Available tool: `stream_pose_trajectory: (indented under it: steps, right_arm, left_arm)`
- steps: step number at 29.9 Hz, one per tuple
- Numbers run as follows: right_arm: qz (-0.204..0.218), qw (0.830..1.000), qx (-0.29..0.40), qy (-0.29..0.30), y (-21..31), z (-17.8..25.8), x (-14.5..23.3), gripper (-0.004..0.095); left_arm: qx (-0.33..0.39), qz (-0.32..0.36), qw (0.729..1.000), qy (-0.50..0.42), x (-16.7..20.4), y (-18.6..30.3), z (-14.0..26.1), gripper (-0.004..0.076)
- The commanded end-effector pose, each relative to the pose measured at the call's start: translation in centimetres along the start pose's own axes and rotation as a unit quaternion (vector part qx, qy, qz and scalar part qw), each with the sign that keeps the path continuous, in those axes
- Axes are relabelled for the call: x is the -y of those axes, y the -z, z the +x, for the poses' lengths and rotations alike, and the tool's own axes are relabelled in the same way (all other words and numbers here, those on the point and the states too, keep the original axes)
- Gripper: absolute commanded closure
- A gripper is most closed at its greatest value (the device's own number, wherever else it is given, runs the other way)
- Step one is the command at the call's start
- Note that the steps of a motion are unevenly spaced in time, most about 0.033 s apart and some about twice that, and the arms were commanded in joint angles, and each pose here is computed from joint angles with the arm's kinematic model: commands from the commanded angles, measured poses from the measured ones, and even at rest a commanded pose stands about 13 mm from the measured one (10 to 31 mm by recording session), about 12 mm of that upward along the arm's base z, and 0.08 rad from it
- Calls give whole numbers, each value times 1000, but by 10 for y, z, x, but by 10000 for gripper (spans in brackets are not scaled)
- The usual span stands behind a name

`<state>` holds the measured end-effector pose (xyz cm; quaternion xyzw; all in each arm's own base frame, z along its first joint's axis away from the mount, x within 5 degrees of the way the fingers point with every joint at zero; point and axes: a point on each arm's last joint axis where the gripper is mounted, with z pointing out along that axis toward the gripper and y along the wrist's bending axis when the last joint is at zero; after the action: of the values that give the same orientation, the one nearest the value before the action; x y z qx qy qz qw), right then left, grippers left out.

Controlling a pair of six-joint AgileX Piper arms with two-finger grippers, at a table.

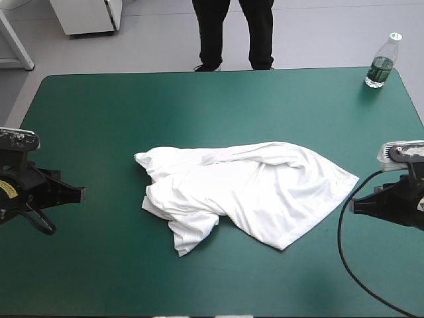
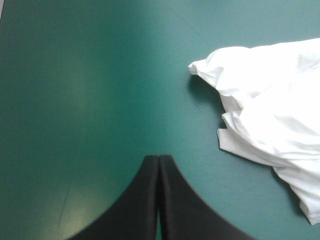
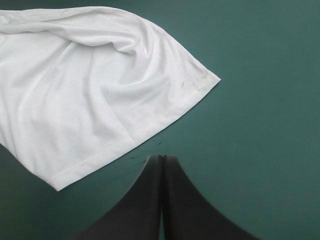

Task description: Fold the cloth

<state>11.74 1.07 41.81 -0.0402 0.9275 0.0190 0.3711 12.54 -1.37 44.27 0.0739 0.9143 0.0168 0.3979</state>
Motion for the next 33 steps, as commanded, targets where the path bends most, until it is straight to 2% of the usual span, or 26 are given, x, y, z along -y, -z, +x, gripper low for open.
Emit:
stream_pose_trajectory:
  steps: [1, 5, 8, 11, 14, 16, 24, 33]
  right_arm:
    - [-2, 1000, 24, 1, 8, -5, 0, 925]
    - [-2, 1000, 24, 1, 8, -5, 0, 925]
    - [-2, 1000, 24, 1, 8, -5, 0, 925]
    - [-2, 1000, 24, 1, 8, -5, 0, 925]
    - [-5, 1000, 24, 0, 8, -5, -1, 925]
    - [-5, 1000, 24, 0, 8, -5, -1, 925]
    - [-5, 1000, 24, 0, 8, -5, -1, 925]
    - [-5, 1000, 30, 0, 8, -7, -1, 925]
  left_arm:
    - [30, -1, 1000, 1, -1, 9, -6, 746]
    - [29, 0, 1000, 1, -1, 9, -6, 736]
    - [29, 9, 999, -17, 1, 9, -6, 644]
    - [27, 29, 999, -15, 5, 9, -5, 464]
    - [14, 51, 999, -12, 9, 6, -5, 220]
    - [8, 59, 998, -15, 10, 3, -6, 140]
    - [-20, 62, 998, -23, 15, -41, -28, 216]
    - [-87, 90, 992, -27, 28, -122, -62, 220]
